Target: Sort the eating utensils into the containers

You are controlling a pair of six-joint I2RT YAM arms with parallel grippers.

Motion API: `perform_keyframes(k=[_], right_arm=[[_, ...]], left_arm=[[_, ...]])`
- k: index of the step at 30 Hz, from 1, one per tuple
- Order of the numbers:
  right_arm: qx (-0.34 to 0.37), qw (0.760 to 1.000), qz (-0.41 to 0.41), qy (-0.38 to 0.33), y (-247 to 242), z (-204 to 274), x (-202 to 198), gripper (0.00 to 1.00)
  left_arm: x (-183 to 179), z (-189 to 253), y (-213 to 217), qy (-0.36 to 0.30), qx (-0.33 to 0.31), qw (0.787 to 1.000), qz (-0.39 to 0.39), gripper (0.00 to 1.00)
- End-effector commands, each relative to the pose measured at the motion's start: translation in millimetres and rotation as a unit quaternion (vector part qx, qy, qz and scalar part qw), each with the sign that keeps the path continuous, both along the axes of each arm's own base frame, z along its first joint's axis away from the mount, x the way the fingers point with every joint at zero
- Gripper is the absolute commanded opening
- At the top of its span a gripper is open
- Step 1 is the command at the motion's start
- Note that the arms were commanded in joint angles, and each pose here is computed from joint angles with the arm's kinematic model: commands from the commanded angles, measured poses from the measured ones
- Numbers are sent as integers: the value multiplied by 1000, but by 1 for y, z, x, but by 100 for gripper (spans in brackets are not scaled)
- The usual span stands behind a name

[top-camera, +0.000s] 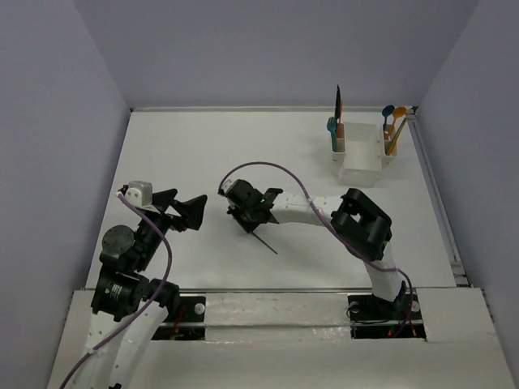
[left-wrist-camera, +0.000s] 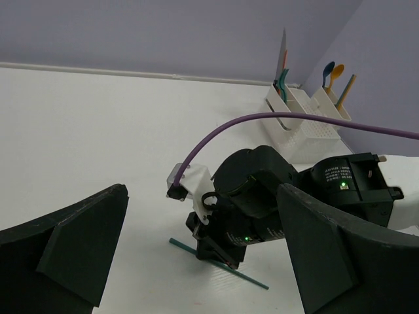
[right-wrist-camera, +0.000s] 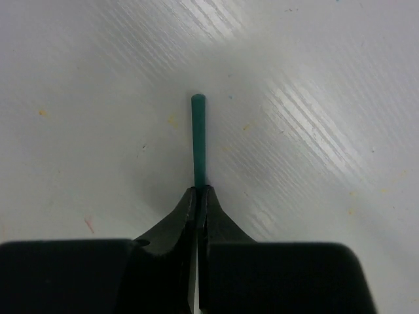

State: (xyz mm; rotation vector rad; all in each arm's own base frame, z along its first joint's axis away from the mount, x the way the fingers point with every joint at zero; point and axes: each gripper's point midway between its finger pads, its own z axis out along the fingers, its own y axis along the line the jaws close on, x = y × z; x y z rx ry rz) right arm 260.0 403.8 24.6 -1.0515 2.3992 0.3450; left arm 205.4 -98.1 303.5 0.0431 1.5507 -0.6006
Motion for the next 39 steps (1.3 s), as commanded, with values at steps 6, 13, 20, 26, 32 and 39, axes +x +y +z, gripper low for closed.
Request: perform_keyframes(k=[6,13,20,26,32,39], right_arm=[[142,974,-139,-105,-41,82,82,0],[286,836,-364,-296,-218,228,160,0],[288,629,-541,-477,-411,318,160,0],[251,551,-585,-540,-482,347,185,0],[173,548,-578,-579,-511,357,213,0],[111,564,-563,-593,-520,344,238,0]], left_arm=[[-3,14,0,-28,-8,1000,-5,99],[-5,16,-2,-32,-8,999,-10,99],[-10,18,-4,-38,-11,999,-18,99],[-14,19,-9,-40,-12,999,-32,99],[-16,21,-10,-44,-12,998,-35,99],[-16,22,-12,-45,-12,998,-39,99]])
